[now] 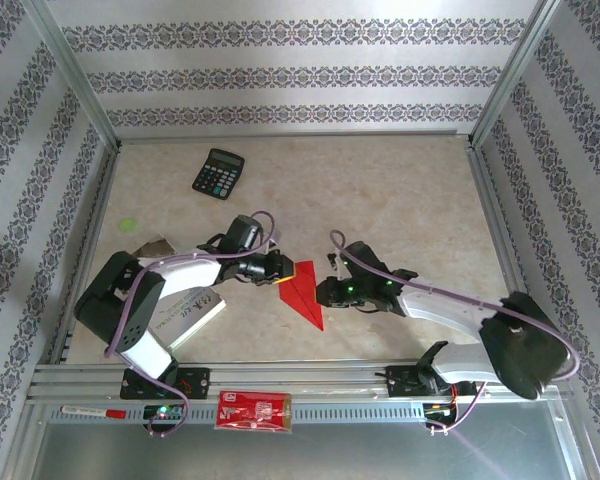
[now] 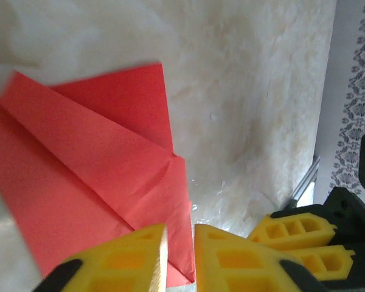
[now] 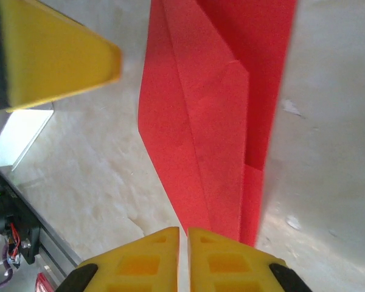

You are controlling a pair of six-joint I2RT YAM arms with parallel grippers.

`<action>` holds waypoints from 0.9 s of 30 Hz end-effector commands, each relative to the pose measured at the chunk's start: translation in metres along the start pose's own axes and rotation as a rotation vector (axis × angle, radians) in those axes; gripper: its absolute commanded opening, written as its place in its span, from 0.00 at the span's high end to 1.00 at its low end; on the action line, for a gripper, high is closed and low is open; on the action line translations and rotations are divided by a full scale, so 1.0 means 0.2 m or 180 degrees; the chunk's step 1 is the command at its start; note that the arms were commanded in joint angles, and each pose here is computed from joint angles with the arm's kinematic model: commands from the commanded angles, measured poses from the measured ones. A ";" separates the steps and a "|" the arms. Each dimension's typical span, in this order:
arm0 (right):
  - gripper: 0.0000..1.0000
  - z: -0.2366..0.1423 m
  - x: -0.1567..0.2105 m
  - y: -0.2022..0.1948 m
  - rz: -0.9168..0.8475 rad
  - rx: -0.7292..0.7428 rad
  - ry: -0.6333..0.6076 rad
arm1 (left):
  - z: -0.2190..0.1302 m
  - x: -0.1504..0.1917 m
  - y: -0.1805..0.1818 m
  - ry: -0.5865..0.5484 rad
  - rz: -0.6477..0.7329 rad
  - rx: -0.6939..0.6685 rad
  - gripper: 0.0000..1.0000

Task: Fold a paper plane with a square sheet of paper (pick it up from the middle)
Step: Fourth fold the wing at the center of the table.

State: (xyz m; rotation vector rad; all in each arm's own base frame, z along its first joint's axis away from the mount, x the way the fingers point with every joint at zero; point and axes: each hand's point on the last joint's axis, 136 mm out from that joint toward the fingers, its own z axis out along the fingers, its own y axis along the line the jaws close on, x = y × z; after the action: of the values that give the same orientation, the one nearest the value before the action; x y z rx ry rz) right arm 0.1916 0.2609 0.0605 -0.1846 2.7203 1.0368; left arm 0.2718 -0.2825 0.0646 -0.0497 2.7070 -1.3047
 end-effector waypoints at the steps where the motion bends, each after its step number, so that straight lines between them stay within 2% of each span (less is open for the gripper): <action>1: 0.90 0.06 -0.03 0.10 -0.0133 -0.0173 0.0057 | 0.05 -0.06 -0.04 -0.0021 0.0059 0.0102 0.89; 5: 0.92 0.14 -0.04 0.11 -0.0164 -0.0182 0.0165 | 0.12 -0.09 0.00 0.0057 0.0083 0.0024 0.96; 8: 0.94 0.19 0.01 0.04 -0.0097 -0.0092 0.0300 | 0.16 -0.09 0.07 0.0096 0.0058 -0.0079 1.00; 16: 0.96 0.18 0.21 -0.11 0.0103 0.0040 0.0587 | 0.22 -0.05 0.26 0.0146 -0.0069 -0.0296 1.00; 27: 0.98 0.09 0.41 -0.21 0.0223 0.0114 0.0687 | 0.23 -0.01 0.39 0.0177 -0.0185 -0.0447 1.00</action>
State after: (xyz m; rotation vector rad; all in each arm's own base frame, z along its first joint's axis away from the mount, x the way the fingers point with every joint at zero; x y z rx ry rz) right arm 0.1459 0.2527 0.0145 -0.2270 2.8603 1.0810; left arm 0.2892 -0.2958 0.0184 -0.0312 2.7586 -1.3180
